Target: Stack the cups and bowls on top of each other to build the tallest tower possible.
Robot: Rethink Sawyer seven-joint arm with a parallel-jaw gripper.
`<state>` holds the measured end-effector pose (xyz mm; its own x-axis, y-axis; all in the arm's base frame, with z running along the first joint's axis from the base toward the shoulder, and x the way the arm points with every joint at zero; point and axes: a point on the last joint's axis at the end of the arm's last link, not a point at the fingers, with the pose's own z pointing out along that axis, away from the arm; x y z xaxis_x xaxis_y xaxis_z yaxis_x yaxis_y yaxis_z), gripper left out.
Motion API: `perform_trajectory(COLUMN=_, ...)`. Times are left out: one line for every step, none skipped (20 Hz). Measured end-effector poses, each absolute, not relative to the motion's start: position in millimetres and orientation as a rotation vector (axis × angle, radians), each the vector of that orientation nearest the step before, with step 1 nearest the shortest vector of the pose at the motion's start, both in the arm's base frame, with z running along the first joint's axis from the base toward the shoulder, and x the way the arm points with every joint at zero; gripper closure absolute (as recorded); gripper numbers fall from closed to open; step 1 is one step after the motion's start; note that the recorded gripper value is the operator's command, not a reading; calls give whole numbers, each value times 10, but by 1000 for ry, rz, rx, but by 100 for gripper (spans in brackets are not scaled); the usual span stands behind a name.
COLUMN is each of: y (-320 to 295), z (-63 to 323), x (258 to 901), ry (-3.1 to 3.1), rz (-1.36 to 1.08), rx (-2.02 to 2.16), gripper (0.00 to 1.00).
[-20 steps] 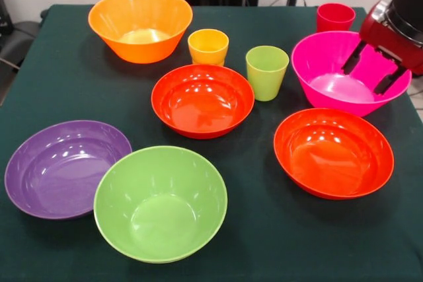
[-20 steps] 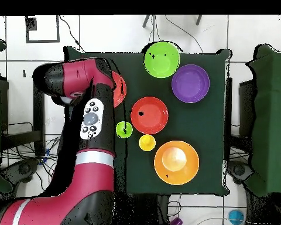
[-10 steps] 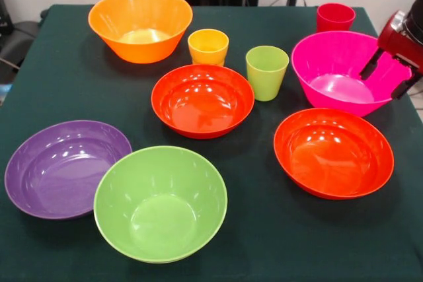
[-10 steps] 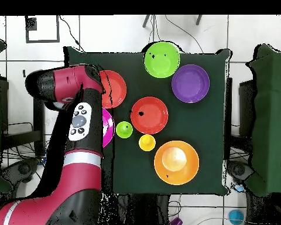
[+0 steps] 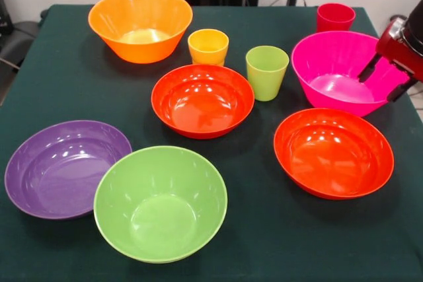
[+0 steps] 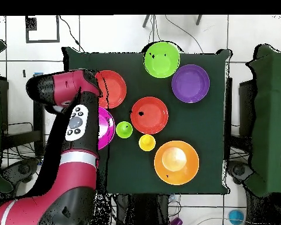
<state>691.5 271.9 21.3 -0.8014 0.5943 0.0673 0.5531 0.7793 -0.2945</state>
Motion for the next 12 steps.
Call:
perform_trajectory(y=2699, z=188, x=6911, ry=-2808, rz=396, rx=-920, gripper=0)
perform_trajectory(y=2692, z=189, x=6914, ry=-2806, rz=397, rx=-924, gripper=0)
perform_trajectory(y=2685, z=192, x=6916, ry=-2805, rz=397, rx=-927, gripper=0)
perform_trajectory(y=2677, z=194, x=6919, ry=-2804, rz=398, rx=-931, gripper=0)
perform_trajectory(y=2668, z=196, x=6922, ry=-2803, rz=399, rx=-934, gripper=0)
perform_trajectory(y=2659, z=197, x=6924, ry=-2802, rz=401, rx=-937, gripper=0)
perform_trajectory(y=2645, z=196, x=6926, ry=-2801, rz=404, rx=-941, gripper=0)
perform_trajectory(y=2632, z=194, x=6927, ry=-2799, rz=407, rx=-945, gripper=0)
perform_trajectory(y=2623, z=193, x=6928, ry=-2797, rz=409, rx=-949, gripper=0)
perform_trajectory(y=2618, z=192, x=6929, ry=-2795, rz=410, rx=-954, gripper=0)
perform_trajectory(y=2613, z=192, x=6930, ry=-2793, rz=412, rx=-959, gripper=0)
perform_trajectory(y=2611, z=192, x=6931, ry=-2792, rz=412, rx=-961, gripper=0)
